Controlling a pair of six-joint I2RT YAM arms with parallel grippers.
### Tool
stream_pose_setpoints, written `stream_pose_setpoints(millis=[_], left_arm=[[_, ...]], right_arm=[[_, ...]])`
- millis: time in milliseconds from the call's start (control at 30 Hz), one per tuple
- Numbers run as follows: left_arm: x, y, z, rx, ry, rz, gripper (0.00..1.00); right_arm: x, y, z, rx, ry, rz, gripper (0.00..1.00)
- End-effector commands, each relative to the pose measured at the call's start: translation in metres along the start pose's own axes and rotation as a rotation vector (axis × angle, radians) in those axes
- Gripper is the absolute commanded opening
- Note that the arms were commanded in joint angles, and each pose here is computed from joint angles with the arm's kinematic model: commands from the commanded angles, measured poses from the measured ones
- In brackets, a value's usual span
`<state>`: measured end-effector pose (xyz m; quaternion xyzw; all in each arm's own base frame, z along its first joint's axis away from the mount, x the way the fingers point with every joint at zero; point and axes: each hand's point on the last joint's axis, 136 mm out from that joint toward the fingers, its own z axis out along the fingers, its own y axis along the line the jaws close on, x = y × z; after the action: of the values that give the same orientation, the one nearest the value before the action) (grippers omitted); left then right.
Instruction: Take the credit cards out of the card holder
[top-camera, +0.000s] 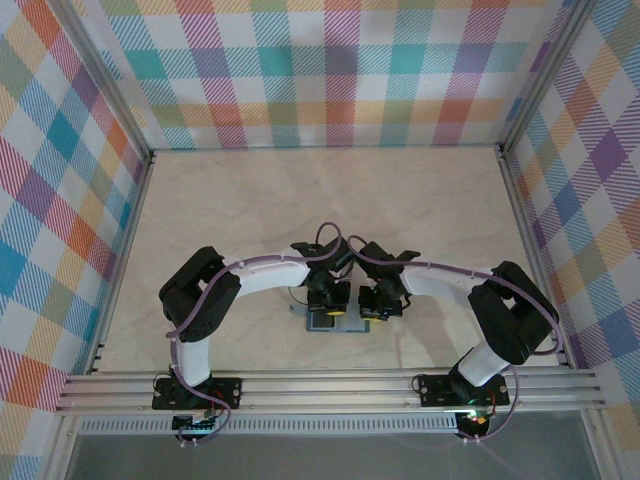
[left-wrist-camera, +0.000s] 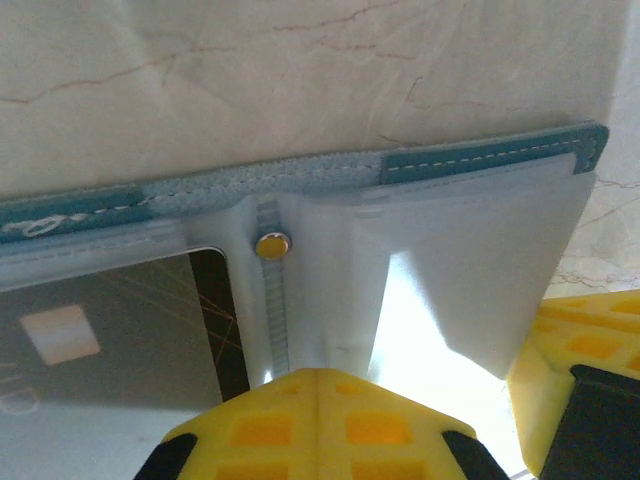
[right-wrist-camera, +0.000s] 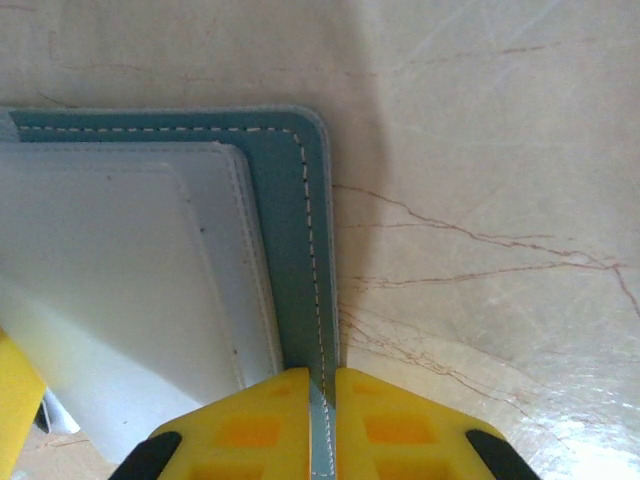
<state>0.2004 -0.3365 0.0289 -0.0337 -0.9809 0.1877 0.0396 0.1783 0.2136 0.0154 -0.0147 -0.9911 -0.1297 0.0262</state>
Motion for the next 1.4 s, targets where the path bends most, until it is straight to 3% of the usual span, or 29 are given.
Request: stream_pose_setpoints(millis=[0, 400, 600, 867, 1167, 1367], left_arm=[[0.01, -0.027, -0.005, 0.038, -0.011, 0.065, 0.0], [0.022, -0.004, 0.036, -0.04, 0.085, 0.054, 0.0], [0.023, 0.004, 0.035, -0.076, 0.086, 0.064, 0.0], [0.017, -0.007, 0.012, -0.055, 0.022, 0.081, 0.0], [0.012, -0.02, -0.005, -0.016, -0.015, 0.09, 0.0], [0.009, -0.018, -0.01, -0.007, -0.035, 0.073, 0.0]], right_arm=[[0.006, 0.011, 0.01, -0.041, 0.033, -0.023, 0.13], [0.008, 0.012, 0.012, -0.049, 0.048, -0.022, 0.15], [0.004, 0.016, -0.002, -0.049, 0.02, -0.027, 0.27], [-0.002, 0.027, -0.041, -0.106, -0.084, -0.021, 0.28], [-0.005, 0.063, -0.049, -0.347, -0.106, 0.049, 0.15], [-0.006, 0.044, -0.034, -0.309, -0.132, 0.14, 0.08]])
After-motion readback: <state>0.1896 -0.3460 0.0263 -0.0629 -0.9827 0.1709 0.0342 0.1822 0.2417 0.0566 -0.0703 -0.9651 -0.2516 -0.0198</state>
